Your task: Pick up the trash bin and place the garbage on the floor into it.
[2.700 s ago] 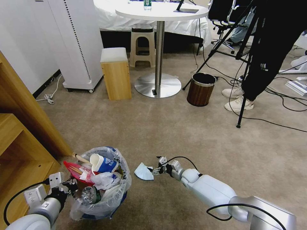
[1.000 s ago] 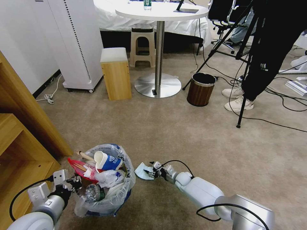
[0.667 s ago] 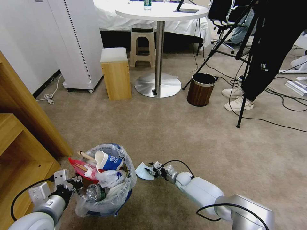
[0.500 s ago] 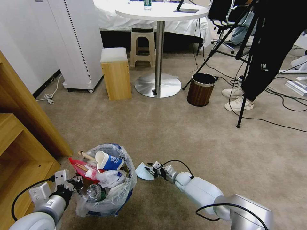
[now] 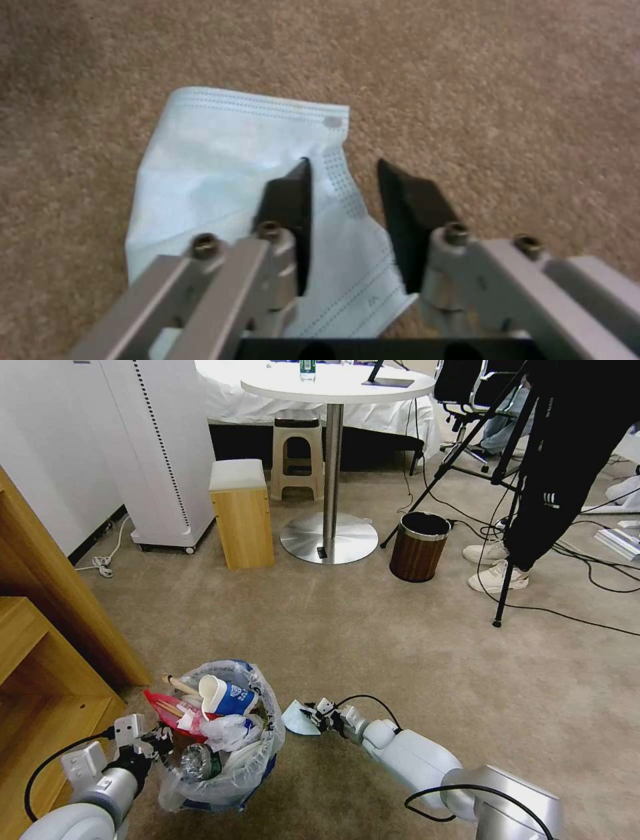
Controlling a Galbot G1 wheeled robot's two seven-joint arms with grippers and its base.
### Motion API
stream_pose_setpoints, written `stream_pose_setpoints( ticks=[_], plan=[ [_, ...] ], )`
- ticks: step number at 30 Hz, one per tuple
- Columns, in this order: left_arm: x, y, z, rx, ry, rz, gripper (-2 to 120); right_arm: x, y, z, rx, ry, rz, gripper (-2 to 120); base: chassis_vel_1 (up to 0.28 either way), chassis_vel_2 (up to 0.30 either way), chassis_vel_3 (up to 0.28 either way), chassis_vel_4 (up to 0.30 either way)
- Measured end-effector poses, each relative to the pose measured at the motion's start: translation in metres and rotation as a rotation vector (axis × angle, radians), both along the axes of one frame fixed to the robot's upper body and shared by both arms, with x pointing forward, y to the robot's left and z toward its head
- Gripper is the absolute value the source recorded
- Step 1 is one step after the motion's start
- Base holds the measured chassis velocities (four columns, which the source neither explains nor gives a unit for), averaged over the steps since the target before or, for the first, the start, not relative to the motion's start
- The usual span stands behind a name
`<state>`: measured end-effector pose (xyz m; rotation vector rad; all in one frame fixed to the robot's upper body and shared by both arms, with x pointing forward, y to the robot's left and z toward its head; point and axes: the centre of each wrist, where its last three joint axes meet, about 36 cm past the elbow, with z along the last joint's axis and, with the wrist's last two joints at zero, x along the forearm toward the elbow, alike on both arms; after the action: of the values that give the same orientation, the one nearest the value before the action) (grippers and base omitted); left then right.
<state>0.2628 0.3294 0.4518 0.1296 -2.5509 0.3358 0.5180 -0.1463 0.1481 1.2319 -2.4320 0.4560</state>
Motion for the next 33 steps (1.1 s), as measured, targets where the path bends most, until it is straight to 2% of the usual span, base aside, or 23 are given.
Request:
stream_pose_setpoints(
  ticks=[3,8,10,11,14,16,17,19,23,29,33],
  plan=[
    [0.0,0.0,0.0,0.0,0.0,0.001,0,0.0,0.001,0.001,0.0,-0.001,0.006,45,0.0,0.0,0.0,0.0],
    [0.0,0.0,0.0,0.0,-0.001,0.001,0,0.0,-0.001,0.0,-0.005,-0.002,0.008,56,0.0,0.0,0.0,0.0],
    [0.0,0.0,0.001,-0.001,-0.003,0.001,0,0.0,-0.004,0.0,-0.012,-0.002,0.008,68,0.0,0.0,0.0,0.0],
    [0.0,0.0,0.001,-0.001,-0.003,0.001,0,0.0,-0.004,0.0,-0.012,-0.002,0.008,68,0.0,0.0,0.0,0.0],
    [0.0,-0.002,0.0,-0.005,-0.004,-0.001,0,0.001,-0.007,-0.002,-0.023,0.001,0.004,84,0.0,0.0,0.0,0.0],
    [-0.001,-0.002,0.0,-0.005,-0.004,-0.001,0,0.001,-0.007,-0.002,-0.024,0.001,0.004,84,0.0,0.0,0.0,0.0],
    [-0.001,-0.002,-0.001,-0.005,-0.003,-0.002,0,0.003,-0.006,-0.001,-0.026,0.002,0.003,92,0.0,0.0,0.0,0.0],
    [-0.001,-0.003,0.0,-0.006,-0.005,-0.002,0,0.004,-0.002,-0.002,-0.029,0.004,0.004,99,0.0,0.0,0.0,0.0],
    [-0.004,-0.005,0.0,-0.008,-0.005,-0.002,0,0.005,0.014,-0.001,-0.014,0.006,0.014,100,0.0,0.0,0.0,0.0],
    [-0.005,-0.005,0.0,-0.009,-0.013,0.002,0,0.001,0.02,-0.003,-0.007,0.009,0.022,100,0.0,0.0,0.0,0.0],
    [-0.004,-0.006,0.002,-0.009,-0.02,0.001,0,0.001,0.014,-0.003,-0.014,0.009,0.026,92,0.0,0.0,0.0,0.0]
  ],
)
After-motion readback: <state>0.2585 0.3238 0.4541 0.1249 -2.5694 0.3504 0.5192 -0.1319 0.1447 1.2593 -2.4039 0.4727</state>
